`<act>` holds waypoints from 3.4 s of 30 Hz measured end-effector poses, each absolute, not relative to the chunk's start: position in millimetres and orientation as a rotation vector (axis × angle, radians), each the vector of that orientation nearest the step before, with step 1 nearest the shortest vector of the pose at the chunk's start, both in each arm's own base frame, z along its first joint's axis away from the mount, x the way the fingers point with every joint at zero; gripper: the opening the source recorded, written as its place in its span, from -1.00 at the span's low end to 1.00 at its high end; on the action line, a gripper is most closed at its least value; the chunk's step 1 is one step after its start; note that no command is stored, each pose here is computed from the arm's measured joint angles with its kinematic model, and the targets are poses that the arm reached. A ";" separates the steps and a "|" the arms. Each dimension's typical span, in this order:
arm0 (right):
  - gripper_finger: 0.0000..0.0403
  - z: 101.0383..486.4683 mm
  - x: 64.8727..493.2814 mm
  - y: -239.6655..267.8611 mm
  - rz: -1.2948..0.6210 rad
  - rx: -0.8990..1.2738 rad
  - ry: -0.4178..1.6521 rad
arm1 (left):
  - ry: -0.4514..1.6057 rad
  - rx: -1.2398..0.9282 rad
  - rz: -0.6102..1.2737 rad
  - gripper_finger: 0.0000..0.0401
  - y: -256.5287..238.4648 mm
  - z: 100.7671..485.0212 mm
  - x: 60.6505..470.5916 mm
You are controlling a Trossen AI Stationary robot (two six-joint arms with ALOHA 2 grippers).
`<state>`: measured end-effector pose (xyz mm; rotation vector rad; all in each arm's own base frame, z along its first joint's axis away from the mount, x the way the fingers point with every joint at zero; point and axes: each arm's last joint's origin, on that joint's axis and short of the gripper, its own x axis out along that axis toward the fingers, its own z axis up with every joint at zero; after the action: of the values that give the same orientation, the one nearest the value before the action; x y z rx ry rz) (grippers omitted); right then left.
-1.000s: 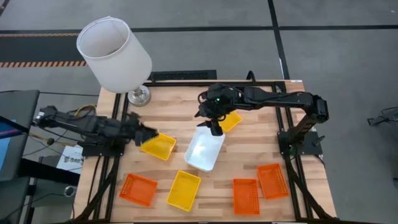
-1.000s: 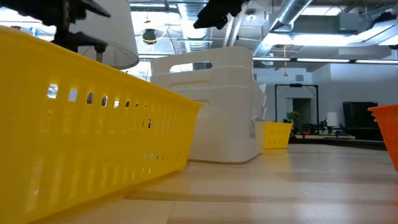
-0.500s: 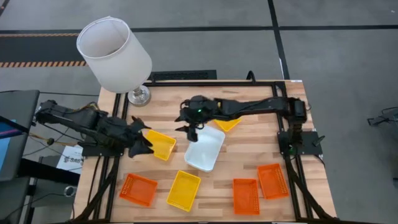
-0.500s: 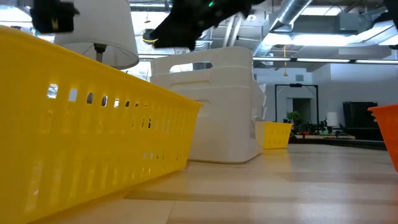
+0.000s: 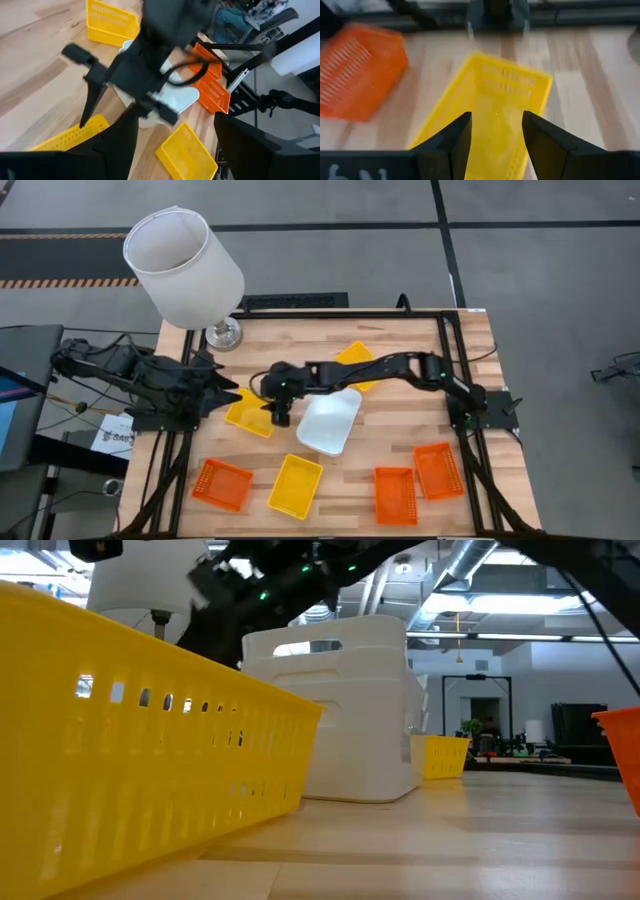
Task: Stack baskets by color
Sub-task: Stack the middle yellow bin on the top yellow bin
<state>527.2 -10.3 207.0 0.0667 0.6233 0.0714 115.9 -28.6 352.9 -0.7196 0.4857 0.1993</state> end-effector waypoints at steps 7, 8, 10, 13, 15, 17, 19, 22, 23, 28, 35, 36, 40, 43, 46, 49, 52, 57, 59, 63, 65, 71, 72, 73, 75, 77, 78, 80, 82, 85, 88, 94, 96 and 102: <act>0.00 188.3 547.7 -16.2 -0.048 0.032 0.711 | 0.486 -0.721 0.199 0.24 -28.7 352.9 116.4; 0.01 187.3 548.8 -17.6 -0.061 0.028 0.730 | 0.487 -0.720 0.199 0.24 -28.7 352.8 116.3; 0.02 184.6 552.2 -20.3 -0.069 0.028 0.740 | 0.484 -0.721 0.198 0.24 -28.7 353.1 116.2; 0.02 177.1 555.5 -20.4 -0.075 0.045 0.771 | 0.485 -0.720 0.198 0.24 -28.7 353.0 116.4; 0.01 171.6 556.8 -20.4 -0.078 0.054 0.791 | 0.487 -0.720 0.199 0.24 -28.6 352.8 116.1; 0.00 169.5 556.2 -19.9 -0.078 0.054 0.807 | 0.488 -0.717 0.198 0.24 -28.7 352.8 116.2; -0.01 168.9 555.2 -19.4 -0.076 0.054 0.821 | 0.489 -0.714 0.196 0.24 -28.7 352.8 116.2; -0.13 167.4 553.6 -19.9 -0.079 0.054 0.843 | 0.488 -0.712 0.198 0.24 -28.6 352.7 116.1; -0.21 167.3 553.5 -21.7 -0.082 0.055 0.844 | 0.488 -0.710 0.201 0.24 -28.5 352.7 116.1; -0.72 166.3 551.9 -29.4 -0.037 0.095 0.861 | 0.479 -0.704 0.216 0.24 -28.0 352.6 116.1; -0.92 166.1 548.9 -34.2 -0.030 0.112 0.892 | 0.478 -0.694 0.218 0.24 -27.9 352.7 116.1; -0.94 166.2 549.0 -34.4 -0.032 0.113 0.891 | 0.477 -0.694 0.218 0.24 -27.9 352.7 116.1; -0.96 184.0 546.8 -41.6 -0.051 0.127 0.845 | 0.476 -0.694 0.217 0.24 -27.9 352.9 116.1; -0.98 215.1 538.6 -62.3 -0.093 0.147 0.789 | 0.476 -0.693 0.218 0.24 -27.9 352.8 116.2; -0.98 249.3 519.9 -90.2 -0.159 0.188 0.778 | 0.476 -0.694 0.217 0.24 -27.9 352.9 116.1; -0.99 289.9 490.8 -118.9 -0.220 0.209 0.776 | 0.469 -0.694 0.217 0.24 -27.9 353.3 116.4; -0.99 326.5 457.0 -147.2 -0.289 0.236 0.774 | 0.447 -0.676 0.224 0.24 -27.5 354.6 117.1; -0.99 368.1 399.5 -175.5 -0.370 0.229 0.838 | 0.426 -0.673 0.241 0.24 -27.0 355.7 117.7; -0.99 391.9 374.9 -175.1 -0.390 0.214 0.829 | 0.421 -0.672 0.251 0.24 -26.7 355.7 117.7; -0.99 424.5 327.6 -174.5 -0.457 0.201 0.854 | 0.403 -0.657 0.283 0.24 -25.6 355.8 117.6; -0.99 434.7 306.5 -174.2 -0.505 0.204 0.881 | 0.393 -0.651 0.302 0.24 -25.0 355.8 117.6; -0.99 464.3 246.5 -161.5 -0.599 0.221 0.909 | 0.372 -0.640 0.340 0.24 -23.7 356.1 117.4; -0.99 467.3 238.9 -157.6 -0.605 0.225 0.901 | 0.368 -0.638 0.347 0.24 -23.5 356.1 117.4; -0.99 469.0 231.0 -153.7 -0.614 0.237 0.894 | 0.364 -0.636 0.354 0.24 -23.3 356.1 117.4; -0.99 471.2 213.9 -142.8 -0.634 0.268 0.879 | 0.355 -0.635 0.370 0.24 -22.8 356.2 117.3; -0.97 469.8 196.7 -130.9 -0.648 0.297 0.872 | 0.348 -0.646 0.380 0.24 -22.5 356.3 117.3; -0.96 467.2 189.2 -124.7 -0.658 0.309 0.868 | 0.347 -0.647 0.382 0.24 -22.5 356.3 117.3; -0.96 458.5 178.6 -113.2 -0.692 0.332 0.846 | 0.347 -0.647 0.382 0.24 -22.5 356.3 117.3; -0.97 445.4 171.0 -103.8 -0.709 0.362 0.810 | 0.345 -0.645 0.386 0.24 -22.4 356.3 117.2; -0.97 419.1 165.1 -93.5 -0.713 0.421 0.750 | 0.332 -0.640 0.407 0.24 -21.7 356.5 117.1; -0.95 381.9 165.7 -89.5 -0.721 0.475 0.735 | 0.319 -0.641 0.429 0.24 -21.0 356.6 117.0; -0.96 320.5 183.5 -98.6 -0.706 0.564 0.616 | 0.317 -0.642 0.431 0.24 -20.9 356.6 117.0; -0.96 305.6 191.5 -101.8 -0.683 0.589 0.594 | 0.315 -0.653 0.434 0.24 -20.9 356.6 117.0; -0.94 269.1 211.9 -109.1 -0.651 0.638 0.615 | 0.314 -0.664 0.436 0.24 -21.0 356.4 117.1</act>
<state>211.9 -109.1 269.1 0.6376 0.6153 -0.6512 117.1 -21.0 356.4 -0.6640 0.3137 0.4359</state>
